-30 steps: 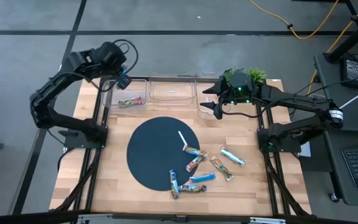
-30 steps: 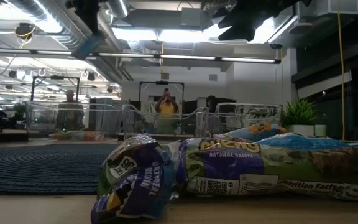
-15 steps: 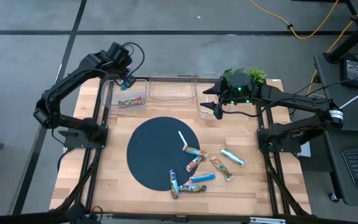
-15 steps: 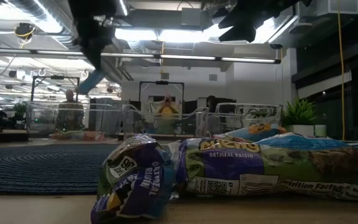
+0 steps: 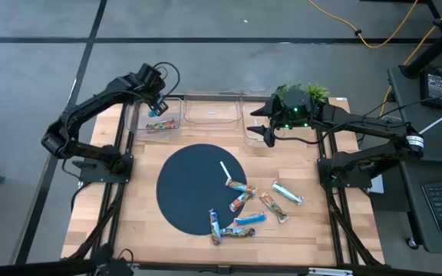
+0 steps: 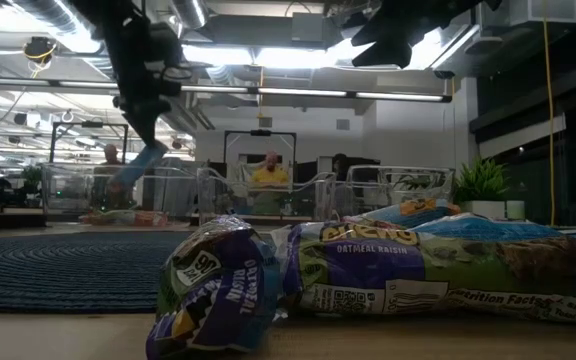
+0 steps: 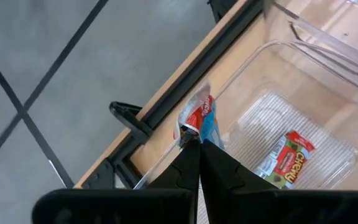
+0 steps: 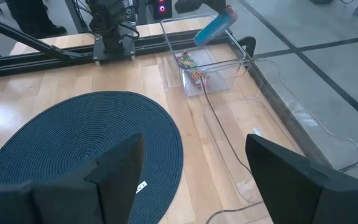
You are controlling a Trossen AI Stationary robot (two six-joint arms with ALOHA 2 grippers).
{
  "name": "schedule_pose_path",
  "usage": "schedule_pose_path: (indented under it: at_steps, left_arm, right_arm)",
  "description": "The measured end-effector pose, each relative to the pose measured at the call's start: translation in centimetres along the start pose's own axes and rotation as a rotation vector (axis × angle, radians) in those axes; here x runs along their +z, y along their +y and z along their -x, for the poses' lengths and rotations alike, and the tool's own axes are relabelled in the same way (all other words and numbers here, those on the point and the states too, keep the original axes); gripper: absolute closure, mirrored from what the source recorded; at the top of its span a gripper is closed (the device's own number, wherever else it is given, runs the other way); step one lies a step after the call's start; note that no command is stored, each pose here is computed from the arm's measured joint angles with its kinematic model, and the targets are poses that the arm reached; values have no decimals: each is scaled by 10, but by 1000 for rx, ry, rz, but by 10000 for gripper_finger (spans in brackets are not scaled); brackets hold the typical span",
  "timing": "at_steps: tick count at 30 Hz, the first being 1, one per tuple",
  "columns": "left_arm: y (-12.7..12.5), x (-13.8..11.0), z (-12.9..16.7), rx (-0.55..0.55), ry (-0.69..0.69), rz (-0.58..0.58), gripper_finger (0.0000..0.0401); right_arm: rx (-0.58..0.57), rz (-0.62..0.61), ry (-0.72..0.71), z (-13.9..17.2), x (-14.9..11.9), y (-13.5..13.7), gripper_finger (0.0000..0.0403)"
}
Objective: Pick and place Granola Bars by type
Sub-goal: Put the red chewy bar into the top left transparent bin, then put the yellow chewy bar into the top right transparent bin
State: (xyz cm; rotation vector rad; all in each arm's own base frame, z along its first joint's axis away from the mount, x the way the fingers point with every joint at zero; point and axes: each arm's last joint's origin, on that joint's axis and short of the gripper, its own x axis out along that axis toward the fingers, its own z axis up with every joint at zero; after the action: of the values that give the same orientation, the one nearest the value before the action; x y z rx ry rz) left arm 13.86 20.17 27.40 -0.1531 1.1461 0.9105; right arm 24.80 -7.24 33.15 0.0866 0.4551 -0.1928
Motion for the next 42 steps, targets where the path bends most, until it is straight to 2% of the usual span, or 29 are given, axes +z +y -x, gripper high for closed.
schedule_pose_path:
  at_steps: [3, 10, 25, 31, 37, 42]
  left_arm:
    - [-2, -1, -5, 13, -15, -44, 399]
    - [-13, -13, -26, 21, -20, -231, 399]
    - [-27, -44, -50, 0, 75, -317, 398]
    - [-28, -47, -52, 14, 95, -334, 398]
    - [-27, -47, -52, 18, 95, -301, 383]
    - [-28, -47, -52, 13, 93, -297, 356]
  right_arm:
    - [0, 0, 0, 0, 0, 0, 118]
    - [0, 0, 0, 0, 0, 0, 118]
    - [-1, 0, -1, 0, 0, 0, 118]
    - [-1, 0, 0, 0, 0, 0, 118]
    - [-1, 0, 0, 0, 0, 0, 118]
    - [-1, 0, -1, 0, 0, 0, 118]
